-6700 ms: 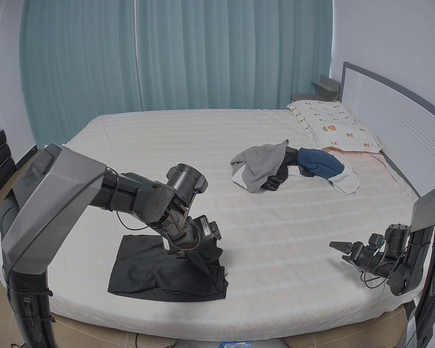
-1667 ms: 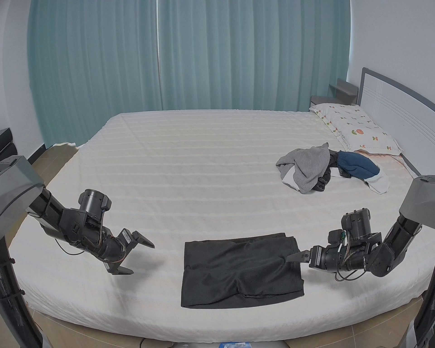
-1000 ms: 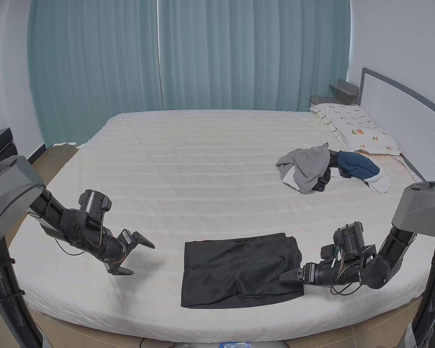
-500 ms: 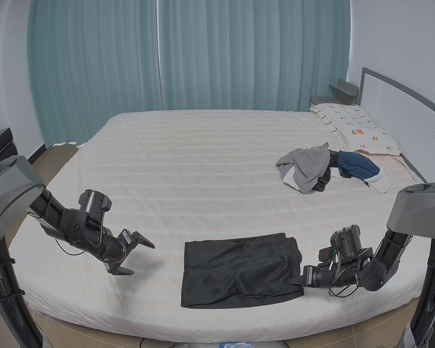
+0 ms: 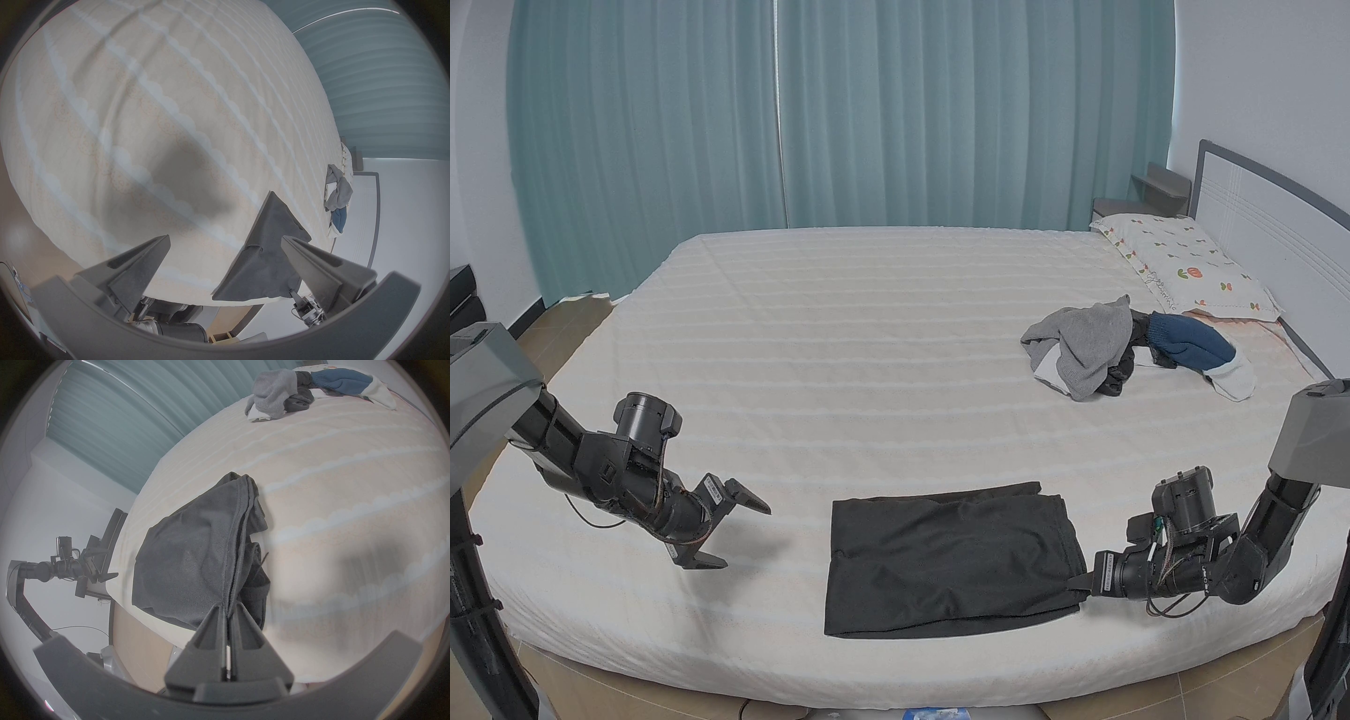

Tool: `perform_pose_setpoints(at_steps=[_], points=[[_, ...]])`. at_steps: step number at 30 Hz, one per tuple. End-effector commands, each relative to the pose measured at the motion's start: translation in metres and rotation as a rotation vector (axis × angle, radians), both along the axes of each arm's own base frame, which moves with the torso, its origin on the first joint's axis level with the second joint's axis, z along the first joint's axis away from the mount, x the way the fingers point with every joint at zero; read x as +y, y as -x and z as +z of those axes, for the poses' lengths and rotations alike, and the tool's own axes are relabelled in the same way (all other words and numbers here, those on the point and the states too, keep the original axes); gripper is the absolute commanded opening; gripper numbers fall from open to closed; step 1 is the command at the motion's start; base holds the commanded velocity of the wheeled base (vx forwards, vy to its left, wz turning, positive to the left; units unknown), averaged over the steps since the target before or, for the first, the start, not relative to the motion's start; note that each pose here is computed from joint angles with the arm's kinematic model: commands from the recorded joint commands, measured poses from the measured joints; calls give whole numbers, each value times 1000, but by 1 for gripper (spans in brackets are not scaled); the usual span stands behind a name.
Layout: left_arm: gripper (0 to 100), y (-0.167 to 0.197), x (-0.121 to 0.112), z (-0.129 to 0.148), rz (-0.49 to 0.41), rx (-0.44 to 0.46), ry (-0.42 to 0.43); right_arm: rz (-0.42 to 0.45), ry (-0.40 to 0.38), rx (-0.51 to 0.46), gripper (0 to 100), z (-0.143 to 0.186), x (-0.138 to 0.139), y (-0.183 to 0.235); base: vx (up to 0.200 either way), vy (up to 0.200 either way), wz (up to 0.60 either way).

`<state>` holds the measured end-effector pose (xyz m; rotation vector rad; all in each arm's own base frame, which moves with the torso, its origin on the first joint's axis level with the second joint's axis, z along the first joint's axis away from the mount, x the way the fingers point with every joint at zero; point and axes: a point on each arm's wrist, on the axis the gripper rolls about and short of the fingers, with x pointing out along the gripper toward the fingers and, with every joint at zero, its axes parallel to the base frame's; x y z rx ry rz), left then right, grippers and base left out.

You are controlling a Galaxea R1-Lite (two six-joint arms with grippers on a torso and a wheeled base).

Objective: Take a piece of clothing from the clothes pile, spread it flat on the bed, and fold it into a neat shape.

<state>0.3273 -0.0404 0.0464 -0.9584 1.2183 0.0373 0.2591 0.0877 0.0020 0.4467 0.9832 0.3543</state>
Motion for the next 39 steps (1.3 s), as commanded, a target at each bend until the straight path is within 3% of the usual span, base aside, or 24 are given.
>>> perform_pose_setpoints(at_steps=[1,12,13,18,25,34,39], points=[[100,0,0,-1,0,2,0,1,5,-2,0,1,-5,4,0,0,0],[100,0,0,0,1,0,-1,10,40,37,0,-14,-11,4,0,0,0],[100,-1,0,0,0,-1,0,14,43,38,100,-15,-11,4,0,0,0],[100,0,0,2,-1,-5,5,20,39,12,100,-10,-11,1,0,0,0],[100,-3,-6,5,-5,-11,9,-29,-27,-115,100,12,-12,-14,0,-86,0],[100,-3,-18,5,-42,-20,9,-91,-85,-114,100,11,-6,-36,0,-200,0],[100,-13,-18,10,-45,-56,11,-125,-118,-102,100,7,-2,-50,0,0,0]])
